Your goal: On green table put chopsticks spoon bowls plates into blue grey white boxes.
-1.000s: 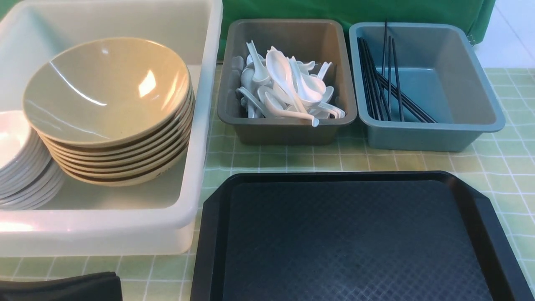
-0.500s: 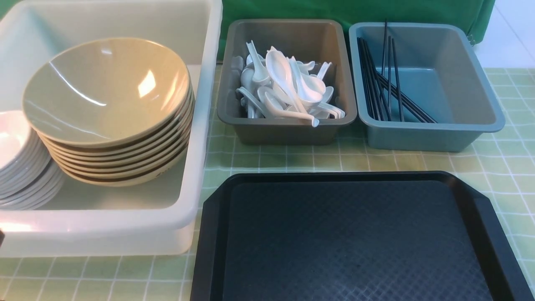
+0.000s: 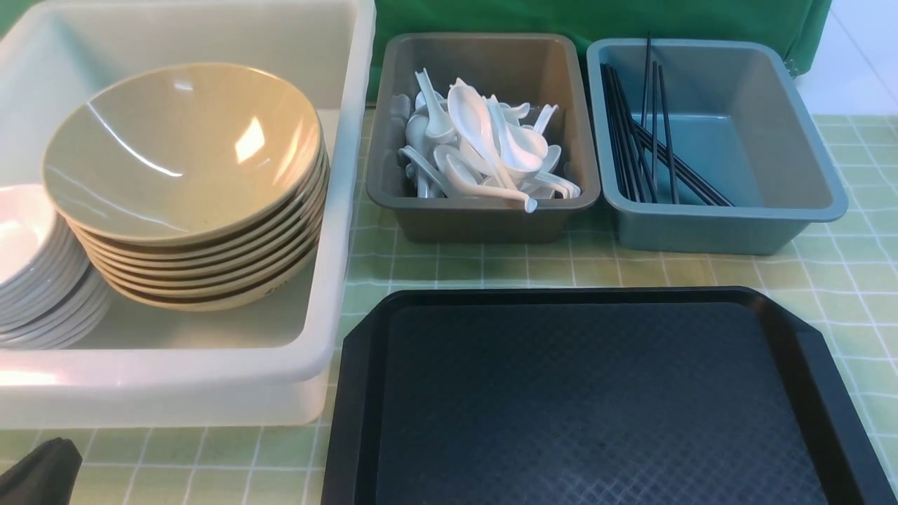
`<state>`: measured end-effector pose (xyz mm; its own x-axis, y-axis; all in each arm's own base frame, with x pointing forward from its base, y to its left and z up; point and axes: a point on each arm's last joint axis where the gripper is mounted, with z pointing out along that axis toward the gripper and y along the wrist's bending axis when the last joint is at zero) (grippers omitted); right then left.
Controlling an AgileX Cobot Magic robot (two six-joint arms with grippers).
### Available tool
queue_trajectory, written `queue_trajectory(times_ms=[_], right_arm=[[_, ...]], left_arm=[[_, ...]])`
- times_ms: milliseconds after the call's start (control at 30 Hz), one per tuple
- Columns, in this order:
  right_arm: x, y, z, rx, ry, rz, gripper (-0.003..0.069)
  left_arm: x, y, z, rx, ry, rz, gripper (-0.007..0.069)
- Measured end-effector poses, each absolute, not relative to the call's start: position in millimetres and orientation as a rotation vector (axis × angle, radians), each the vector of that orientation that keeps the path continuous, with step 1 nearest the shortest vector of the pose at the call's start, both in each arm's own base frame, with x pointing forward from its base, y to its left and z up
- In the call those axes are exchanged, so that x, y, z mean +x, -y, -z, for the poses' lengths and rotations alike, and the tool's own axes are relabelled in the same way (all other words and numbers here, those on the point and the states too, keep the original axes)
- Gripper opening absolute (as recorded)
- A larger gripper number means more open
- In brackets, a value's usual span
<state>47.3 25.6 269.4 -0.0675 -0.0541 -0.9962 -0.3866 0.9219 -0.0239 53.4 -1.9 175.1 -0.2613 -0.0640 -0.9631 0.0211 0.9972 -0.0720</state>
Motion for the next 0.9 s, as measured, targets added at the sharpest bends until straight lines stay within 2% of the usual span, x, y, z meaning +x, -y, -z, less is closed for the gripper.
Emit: queue_trajectory(times_ms=[233,900], right_arm=[[47.3,-25.6,-269.4,-0.346,-1.625,-0.282,0.0057],[47.3,-25.6,-269.4,-0.346,-1.625,-0.282,0.0074]], left_arm=[[53.2,2.0,-175.0,0.013,-1.84,0.048,-0.0001],[53.2,2.5,-175.3,-0.001,-1.837,0.067,-0.0001]])
